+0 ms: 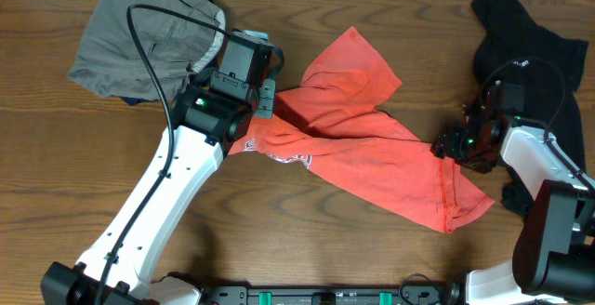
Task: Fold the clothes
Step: 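Grasp the T-shirt's right side with the right gripper, then lift the T-shirt with both grippers and stretch it apart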
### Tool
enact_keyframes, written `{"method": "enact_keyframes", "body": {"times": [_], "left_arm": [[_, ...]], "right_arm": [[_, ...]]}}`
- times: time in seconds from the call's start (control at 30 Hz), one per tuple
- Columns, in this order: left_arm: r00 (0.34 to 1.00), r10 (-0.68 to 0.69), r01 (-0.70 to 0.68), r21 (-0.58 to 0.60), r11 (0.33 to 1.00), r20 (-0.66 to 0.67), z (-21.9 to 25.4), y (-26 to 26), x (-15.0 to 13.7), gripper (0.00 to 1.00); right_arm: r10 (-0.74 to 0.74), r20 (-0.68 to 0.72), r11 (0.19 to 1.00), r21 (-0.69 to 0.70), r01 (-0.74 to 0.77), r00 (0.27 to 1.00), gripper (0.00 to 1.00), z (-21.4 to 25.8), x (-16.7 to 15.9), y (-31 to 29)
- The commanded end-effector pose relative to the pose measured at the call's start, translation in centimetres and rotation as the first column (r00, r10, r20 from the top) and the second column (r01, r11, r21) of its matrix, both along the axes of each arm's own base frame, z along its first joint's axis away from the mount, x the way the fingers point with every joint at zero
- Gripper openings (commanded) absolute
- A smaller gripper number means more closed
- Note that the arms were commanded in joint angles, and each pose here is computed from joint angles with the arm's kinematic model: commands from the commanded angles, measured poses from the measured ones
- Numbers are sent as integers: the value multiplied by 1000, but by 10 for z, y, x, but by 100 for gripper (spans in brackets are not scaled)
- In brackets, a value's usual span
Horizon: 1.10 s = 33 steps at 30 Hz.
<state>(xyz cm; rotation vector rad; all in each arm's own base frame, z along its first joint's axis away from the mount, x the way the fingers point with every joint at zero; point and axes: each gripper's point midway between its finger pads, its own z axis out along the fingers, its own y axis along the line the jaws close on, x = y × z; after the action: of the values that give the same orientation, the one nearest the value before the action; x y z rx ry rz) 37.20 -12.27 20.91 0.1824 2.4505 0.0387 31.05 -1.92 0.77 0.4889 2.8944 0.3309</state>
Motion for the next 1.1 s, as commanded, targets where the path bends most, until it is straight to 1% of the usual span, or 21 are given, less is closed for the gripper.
{"method": "enact_keyframes", "body": {"times": [0.0,0.1,0.23,0.33,0.37,0.53,0.67,0.83,0.97,1.07], "left_arm": [[1000,25,-25,18,1000,-3,-3,6,2,6],[1000,25,-25,18,1000,-3,-3,6,2,6],[1000,25,-25,18,1000,-3,-3,6,2,6],[1000,25,-25,18,1000,-2,-3,6,2,6],[1000,25,-25,18,1000,-1,-3,6,2,6],[999,36,-36,16,999,29,7,8,5,6],[995,54,-53,-10,999,83,31,12,12,6],[980,100,-92,-54,994,172,71,27,20,6],[958,140,-120,-91,989,252,103,43,21,6],[938,148,-124,-95,988,313,123,54,19,6]], "right_arm": [[-11,12,999,53,11,1000,61,2,1,7],[-11,15,999,53,11,1000,49,2,1,7],[-11,18,999,52,10,1000,25,2,2,7],[-12,22,999,51,11,1000,4,3,3,7],[-12,25,998,54,11,1000,1,3,4,7],[-9,73,998,68,4,997,1,19,20,7],[-4,152,999,51,-3,988,1,52,43,2],[60,294,998,-7,-60,954,1,117,75,-6],[86,393,996,-57,-69,915,1,176,90,-17],[86,469,994,-95,-47,879,1,221,97,-32]]}}
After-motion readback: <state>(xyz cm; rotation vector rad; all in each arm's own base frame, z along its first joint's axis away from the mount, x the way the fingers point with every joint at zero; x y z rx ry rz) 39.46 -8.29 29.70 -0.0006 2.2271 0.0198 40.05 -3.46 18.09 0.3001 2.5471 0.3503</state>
